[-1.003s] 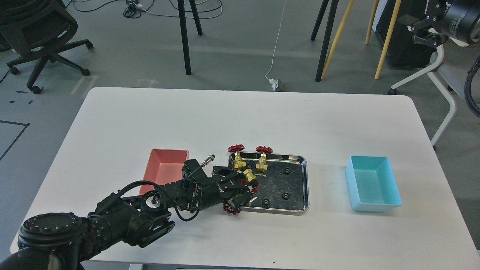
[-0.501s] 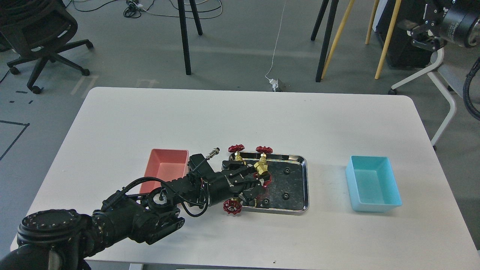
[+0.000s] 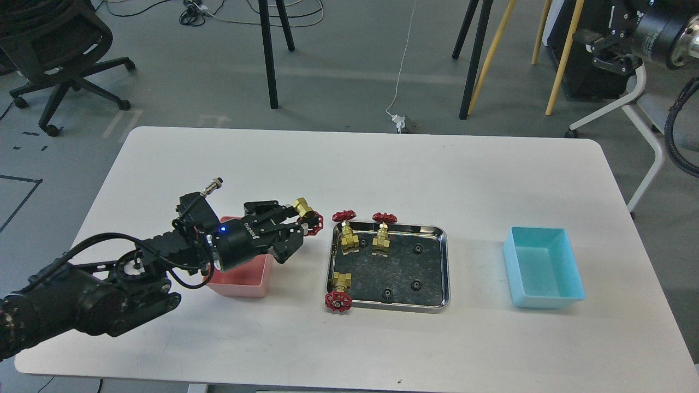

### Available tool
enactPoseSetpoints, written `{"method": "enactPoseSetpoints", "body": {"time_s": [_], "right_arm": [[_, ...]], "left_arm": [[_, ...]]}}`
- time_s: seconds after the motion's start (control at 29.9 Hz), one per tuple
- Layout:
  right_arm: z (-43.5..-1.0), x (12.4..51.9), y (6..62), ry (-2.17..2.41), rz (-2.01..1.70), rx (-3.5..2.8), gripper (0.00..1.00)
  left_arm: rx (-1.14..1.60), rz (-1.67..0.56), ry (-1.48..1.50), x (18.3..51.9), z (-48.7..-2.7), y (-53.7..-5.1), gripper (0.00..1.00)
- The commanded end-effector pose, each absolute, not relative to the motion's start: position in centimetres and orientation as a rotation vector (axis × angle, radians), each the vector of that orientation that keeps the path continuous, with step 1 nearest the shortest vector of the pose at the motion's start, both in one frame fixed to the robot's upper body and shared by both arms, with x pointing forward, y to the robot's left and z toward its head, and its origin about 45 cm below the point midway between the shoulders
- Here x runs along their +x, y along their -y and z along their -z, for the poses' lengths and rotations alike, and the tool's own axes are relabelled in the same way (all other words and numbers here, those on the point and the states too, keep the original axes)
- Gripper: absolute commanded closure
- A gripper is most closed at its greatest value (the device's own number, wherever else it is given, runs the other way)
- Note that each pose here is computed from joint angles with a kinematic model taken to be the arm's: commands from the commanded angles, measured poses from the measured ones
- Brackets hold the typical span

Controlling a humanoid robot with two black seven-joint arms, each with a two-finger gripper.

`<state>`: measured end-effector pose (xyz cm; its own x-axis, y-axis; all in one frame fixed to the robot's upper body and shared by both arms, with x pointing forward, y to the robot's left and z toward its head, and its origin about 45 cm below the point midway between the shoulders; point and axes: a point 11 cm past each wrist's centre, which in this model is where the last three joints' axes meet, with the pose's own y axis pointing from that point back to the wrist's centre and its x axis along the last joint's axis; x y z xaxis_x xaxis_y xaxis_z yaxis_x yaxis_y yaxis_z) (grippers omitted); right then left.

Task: Place valve in pink box and gear in blue box
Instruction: 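Carry the valve with the left gripper over the pink box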

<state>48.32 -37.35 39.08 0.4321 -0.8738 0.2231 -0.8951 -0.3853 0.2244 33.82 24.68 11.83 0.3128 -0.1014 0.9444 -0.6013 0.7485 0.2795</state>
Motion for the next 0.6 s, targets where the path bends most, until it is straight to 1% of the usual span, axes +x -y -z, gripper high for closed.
{"method": "enactPoseSetpoints", "body": {"time_s": [0.0, 0.13, 0.2, 0.47, 0.53, 0.57], "right_arm": [[-39.1, 48.4, 37.8, 1.54, -0.096, 2.371, 0.01], [-39.0, 48.8, 37.6, 1.546, -0.088, 2.371, 0.01], [-39.0, 48.8, 37.6, 1.548, -0.089, 2.37, 0.01], [-38.8, 48.9, 37.2, 1.539, -0.085, 2.376, 0.01], [-38.8, 48.9, 37.2, 1.537, -0.085, 2.377, 0.01], [-38.8, 48.9, 37.2, 1.538, -0.087, 2.375, 0.01]], "left_arm": [[0.751, -0.365, 1.234, 33.2, -13.0, -28.8, 0.93], [0.813, -0.365, 1.228, 32.6, -13.3, -31.7, 0.93], [0.841, -0.362, 1.203, 31.7, -12.5, -32.8, 0.93], [0.893, -0.365, 1.129, 29.7, -9.8, -34.2, 0.91], [0.895, -0.369, 1.124, 29.9, -9.3, -33.9, 0.88], [0.895, -0.369, 1.123, 30.0, -9.0, -33.7, 0.85]]}}
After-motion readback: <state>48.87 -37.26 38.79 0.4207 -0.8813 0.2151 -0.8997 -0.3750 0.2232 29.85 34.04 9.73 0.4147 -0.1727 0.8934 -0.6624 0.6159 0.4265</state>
